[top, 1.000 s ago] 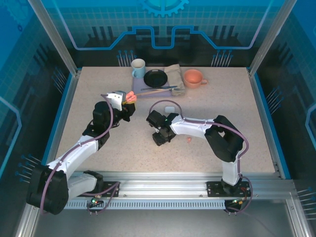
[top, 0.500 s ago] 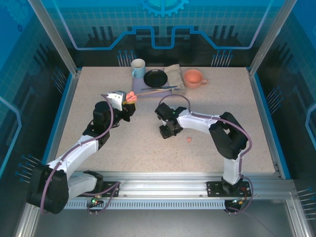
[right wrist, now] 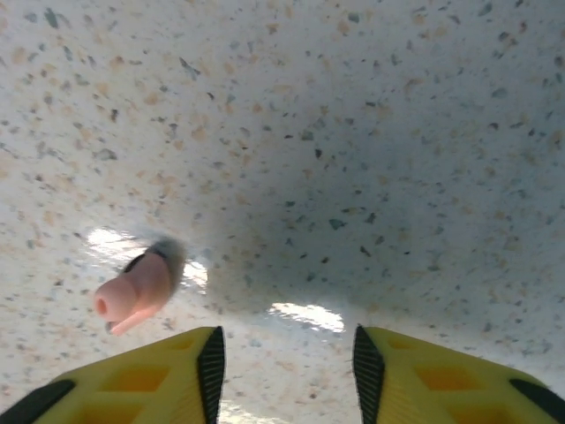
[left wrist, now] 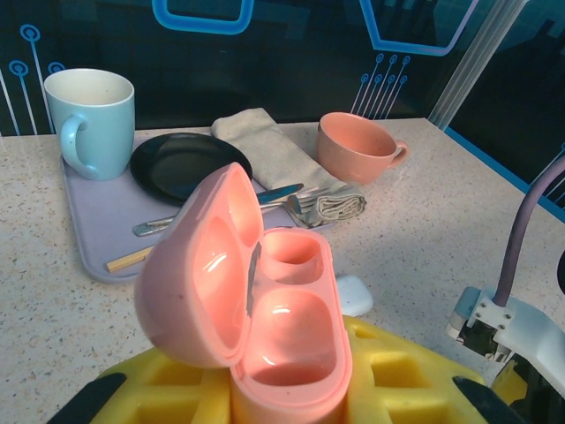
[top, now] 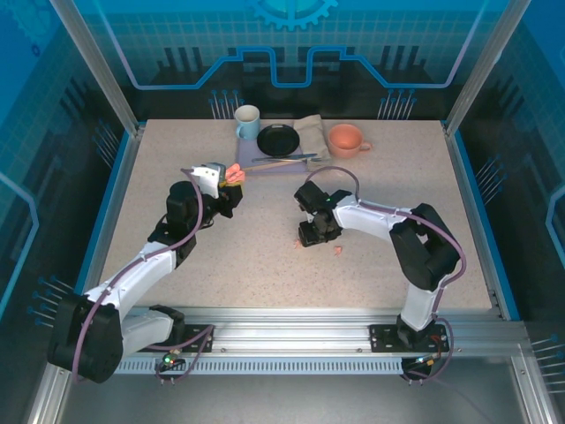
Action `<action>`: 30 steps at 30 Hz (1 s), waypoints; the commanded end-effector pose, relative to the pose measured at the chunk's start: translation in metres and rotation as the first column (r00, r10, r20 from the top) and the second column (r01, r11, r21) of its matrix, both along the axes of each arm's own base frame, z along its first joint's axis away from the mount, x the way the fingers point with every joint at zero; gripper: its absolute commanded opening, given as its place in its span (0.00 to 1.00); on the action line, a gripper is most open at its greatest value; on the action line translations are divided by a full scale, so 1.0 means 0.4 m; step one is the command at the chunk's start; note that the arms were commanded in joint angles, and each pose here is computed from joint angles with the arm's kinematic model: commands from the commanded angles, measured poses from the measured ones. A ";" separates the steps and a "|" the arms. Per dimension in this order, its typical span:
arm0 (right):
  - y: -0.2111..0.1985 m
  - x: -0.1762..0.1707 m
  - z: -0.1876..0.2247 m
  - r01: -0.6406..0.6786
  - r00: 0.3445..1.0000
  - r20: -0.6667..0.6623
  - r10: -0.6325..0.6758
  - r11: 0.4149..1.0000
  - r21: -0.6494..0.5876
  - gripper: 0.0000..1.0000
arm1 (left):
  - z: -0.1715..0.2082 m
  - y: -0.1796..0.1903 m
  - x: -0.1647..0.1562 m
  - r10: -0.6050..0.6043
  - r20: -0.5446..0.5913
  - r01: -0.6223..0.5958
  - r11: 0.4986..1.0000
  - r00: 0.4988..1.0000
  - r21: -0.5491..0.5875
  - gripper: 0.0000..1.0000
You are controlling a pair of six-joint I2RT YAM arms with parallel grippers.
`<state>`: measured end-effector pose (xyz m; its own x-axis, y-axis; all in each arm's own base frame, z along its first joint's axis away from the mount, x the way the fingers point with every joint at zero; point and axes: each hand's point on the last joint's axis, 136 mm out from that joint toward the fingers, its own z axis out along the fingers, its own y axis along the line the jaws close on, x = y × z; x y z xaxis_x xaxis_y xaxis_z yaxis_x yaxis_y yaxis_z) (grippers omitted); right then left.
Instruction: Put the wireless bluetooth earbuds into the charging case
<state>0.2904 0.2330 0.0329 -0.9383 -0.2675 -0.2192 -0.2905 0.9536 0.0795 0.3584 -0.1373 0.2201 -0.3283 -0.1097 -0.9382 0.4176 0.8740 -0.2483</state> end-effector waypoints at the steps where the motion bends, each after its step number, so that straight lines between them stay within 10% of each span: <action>1: 0.070 0.010 0.071 0.006 0.999 0.038 -0.010 0.996 0.090 0.49 | 0.027 0.002 0.003 -0.006 0.026 0.007 1.000 1.000 -0.022 0.00; 30: 0.066 0.009 0.000 0.093 0.996 0.004 -0.093 0.985 -0.143 0.59 | 0.023 -0.002 0.008 -0.010 0.027 0.011 1.000 1.000 -0.029 0.00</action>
